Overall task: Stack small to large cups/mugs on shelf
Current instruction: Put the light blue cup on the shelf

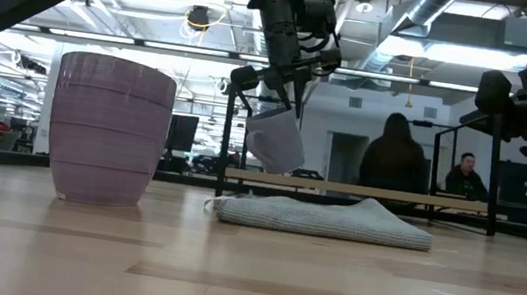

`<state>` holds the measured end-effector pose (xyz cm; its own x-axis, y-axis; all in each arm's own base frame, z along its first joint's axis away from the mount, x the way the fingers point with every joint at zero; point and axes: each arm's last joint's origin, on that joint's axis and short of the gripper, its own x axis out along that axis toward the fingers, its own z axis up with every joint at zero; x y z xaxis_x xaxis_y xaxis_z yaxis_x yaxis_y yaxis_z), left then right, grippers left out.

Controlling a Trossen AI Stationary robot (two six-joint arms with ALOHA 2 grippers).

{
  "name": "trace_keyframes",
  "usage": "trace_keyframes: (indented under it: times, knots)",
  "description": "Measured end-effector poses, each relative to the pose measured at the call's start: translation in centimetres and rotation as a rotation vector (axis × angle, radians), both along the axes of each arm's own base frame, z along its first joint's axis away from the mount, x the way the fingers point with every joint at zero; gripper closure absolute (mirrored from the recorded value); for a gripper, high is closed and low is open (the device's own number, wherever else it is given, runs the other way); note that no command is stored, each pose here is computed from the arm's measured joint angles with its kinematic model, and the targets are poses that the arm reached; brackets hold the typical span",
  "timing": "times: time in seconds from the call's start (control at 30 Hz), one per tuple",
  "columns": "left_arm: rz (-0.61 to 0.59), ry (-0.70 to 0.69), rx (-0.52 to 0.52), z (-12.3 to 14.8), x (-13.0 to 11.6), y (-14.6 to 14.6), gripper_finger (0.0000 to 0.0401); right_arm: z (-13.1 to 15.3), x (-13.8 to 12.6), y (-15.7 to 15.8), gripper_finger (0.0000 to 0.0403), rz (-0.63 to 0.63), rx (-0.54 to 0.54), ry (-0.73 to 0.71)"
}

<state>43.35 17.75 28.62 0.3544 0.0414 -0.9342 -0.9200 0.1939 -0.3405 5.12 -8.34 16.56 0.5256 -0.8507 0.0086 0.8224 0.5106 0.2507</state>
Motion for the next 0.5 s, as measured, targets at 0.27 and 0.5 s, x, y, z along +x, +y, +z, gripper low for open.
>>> trace_keyframes:
  times: [0.27, 0.5]
  knots:
    - [0.005, -0.007, -0.017, 0.0, -0.2, 0.5, 0.0333, 0.0, 0.0, 0.0, 0.0347, 0.0, 0.0, 0.0]
    - [0.014, -0.033, -0.004, 0.1, -0.2, 1.1, 0.0323, 0.0, 0.0, 0.0, 0.0347, 0.0, 0.0, 0.001]
